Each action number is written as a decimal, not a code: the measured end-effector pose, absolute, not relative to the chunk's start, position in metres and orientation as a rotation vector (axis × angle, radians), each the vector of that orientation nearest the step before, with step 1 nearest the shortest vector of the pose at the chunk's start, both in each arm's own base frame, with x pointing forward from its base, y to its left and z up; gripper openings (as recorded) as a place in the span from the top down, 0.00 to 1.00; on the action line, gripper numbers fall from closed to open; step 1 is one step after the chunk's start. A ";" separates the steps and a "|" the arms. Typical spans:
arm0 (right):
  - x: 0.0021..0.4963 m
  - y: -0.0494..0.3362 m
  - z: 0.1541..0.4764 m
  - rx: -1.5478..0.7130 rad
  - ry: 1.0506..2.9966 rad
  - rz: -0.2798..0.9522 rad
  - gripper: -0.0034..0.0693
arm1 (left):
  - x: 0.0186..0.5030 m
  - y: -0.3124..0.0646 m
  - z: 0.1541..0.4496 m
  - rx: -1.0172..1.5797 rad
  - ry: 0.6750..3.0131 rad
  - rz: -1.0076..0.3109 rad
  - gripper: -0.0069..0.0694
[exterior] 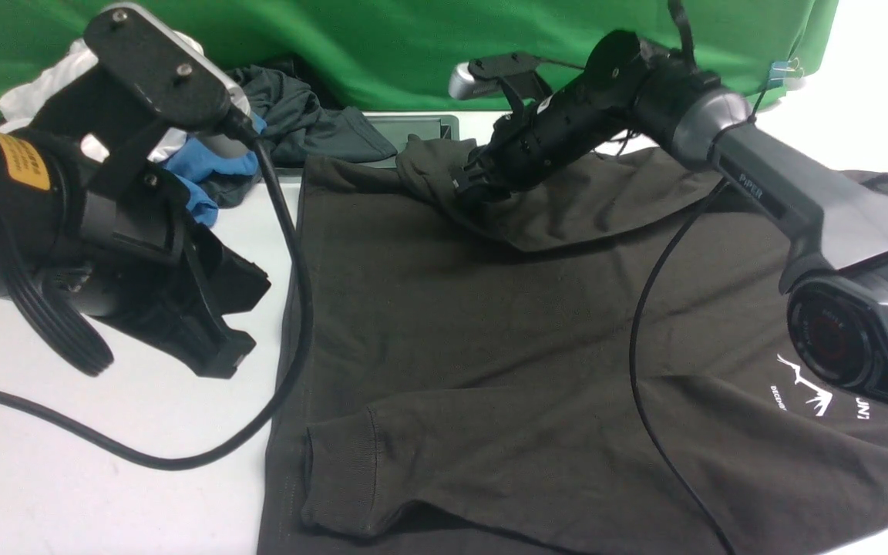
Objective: Fold a long-sleeved shirt on a white desktop.
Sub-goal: 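Fold the left side of the dark shirt inward over its body with the left gripper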
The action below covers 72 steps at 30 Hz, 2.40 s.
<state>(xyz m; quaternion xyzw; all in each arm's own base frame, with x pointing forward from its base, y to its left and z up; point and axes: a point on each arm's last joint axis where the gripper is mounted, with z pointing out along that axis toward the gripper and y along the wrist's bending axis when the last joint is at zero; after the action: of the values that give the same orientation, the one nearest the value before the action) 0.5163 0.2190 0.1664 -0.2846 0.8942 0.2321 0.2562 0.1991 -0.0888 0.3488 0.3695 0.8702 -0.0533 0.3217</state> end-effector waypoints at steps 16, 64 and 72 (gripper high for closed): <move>0.494 0.217 0.193 -0.930 2.515 0.710 0.57 | 0.205 -0.093 0.347 0.946 2.269 -0.165 0.89; 0.210 0.088 0.389 -0.566 2.422 0.288 0.77 | 0.543 -0.180 0.140 1.104 2.064 -0.185 0.59; 0.209 0.090 0.390 -0.560 2.421 0.318 0.77 | 0.546 -0.179 0.135 1.130 2.036 -0.163 0.78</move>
<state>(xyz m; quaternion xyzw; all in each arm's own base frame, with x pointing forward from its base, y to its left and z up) 0.2091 0.0897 0.3899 -0.2124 0.9178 0.1207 0.3129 0.5457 -0.1787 0.1354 0.4451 0.8021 -0.0644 0.3928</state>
